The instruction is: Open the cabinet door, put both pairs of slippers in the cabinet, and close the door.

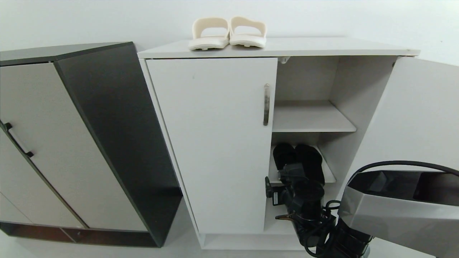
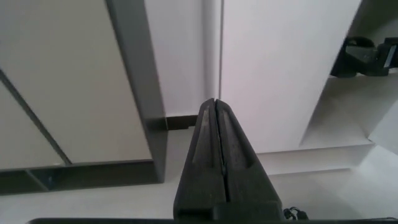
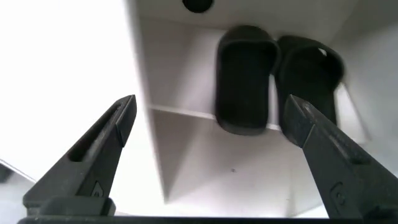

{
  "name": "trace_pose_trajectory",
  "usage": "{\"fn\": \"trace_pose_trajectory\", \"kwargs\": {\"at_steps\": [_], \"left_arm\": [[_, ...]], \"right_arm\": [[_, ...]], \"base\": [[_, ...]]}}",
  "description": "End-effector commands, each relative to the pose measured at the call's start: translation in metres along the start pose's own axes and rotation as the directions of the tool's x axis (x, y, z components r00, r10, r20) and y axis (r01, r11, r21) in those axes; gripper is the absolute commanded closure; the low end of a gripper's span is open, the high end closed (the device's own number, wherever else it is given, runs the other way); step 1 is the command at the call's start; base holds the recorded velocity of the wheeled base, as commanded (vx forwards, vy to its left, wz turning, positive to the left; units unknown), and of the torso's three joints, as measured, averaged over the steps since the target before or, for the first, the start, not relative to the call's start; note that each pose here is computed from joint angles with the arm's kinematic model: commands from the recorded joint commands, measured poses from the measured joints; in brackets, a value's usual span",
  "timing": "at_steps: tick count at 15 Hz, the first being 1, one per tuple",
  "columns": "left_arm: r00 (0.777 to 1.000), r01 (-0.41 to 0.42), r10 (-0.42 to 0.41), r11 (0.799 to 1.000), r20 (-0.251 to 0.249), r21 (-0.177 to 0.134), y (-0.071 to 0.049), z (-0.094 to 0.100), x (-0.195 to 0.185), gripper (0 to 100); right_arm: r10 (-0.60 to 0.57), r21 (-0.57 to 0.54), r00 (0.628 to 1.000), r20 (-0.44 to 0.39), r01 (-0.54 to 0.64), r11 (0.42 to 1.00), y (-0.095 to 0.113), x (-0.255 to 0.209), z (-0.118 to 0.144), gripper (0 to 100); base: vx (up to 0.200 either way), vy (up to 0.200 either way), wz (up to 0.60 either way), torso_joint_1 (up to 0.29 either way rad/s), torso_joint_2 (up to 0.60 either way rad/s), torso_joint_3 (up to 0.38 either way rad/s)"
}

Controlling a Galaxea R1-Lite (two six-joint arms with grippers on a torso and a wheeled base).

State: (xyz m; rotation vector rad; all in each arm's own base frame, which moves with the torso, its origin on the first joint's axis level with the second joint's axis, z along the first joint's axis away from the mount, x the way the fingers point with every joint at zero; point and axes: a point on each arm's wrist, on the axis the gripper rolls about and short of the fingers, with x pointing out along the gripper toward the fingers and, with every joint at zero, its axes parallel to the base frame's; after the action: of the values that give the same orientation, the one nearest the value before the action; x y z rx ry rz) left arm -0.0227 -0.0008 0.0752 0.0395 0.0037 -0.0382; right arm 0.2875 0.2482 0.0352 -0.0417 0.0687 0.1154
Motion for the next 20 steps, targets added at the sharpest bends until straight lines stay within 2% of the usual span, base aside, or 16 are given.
{"fn": "trace_pose_trajectory", "kwargs": {"at_steps": [1, 7, 14, 17, 20], "left_arm": [[1.000, 0.000, 0.000, 1.000, -0.002, -0.001, 0.000, 0.000, 0.000, 100], [1.000, 0.000, 0.000, 1.000, -0.002, -0.001, 0.000, 0.000, 0.000, 100], [1.000, -0.001, 0.001, 1.000, -0.002, -0.003, 0.000, 0.000, 0.000, 100], [1.000, 0.000, 0.000, 1.000, -0.002, -0.003, 0.000, 0.000, 0.000, 100], [1.000, -0.001, 0.001, 1.000, -0.002, -0.003, 0.000, 0.000, 0.000, 100]], "right_arm": [[0.002, 0.000, 1.000, 0.000, -0.002, 1.000, 0.001, 0.000, 0.000, 0], [0.002, -0.013, 1.000, -0.011, -0.002, 1.000, 0.000, -0.001, -0.004, 0], [0.009, -0.068, 1.000, -0.023, -0.011, 0.998, -0.004, -0.003, -0.010, 0], [0.103, -0.049, 0.995, 0.008, -0.103, 0.994, -0.004, -0.010, -0.007, 0], [0.186, -0.028, 0.981, 0.052, -0.185, 0.982, -0.002, -0.034, 0.021, 0]], "base": [[0.000, 0.200, 0.00, 0.002, 0.01, 0.002], [0.000, 0.200, 0.00, 0.001, 0.00, 0.002], [0.000, 0.000, 0.00, 0.000, 0.00, 0.000], [0.000, 0.000, 0.00, 0.000, 0.00, 0.000], [0.000, 0.000, 0.00, 0.000, 0.00, 0.000]]}}
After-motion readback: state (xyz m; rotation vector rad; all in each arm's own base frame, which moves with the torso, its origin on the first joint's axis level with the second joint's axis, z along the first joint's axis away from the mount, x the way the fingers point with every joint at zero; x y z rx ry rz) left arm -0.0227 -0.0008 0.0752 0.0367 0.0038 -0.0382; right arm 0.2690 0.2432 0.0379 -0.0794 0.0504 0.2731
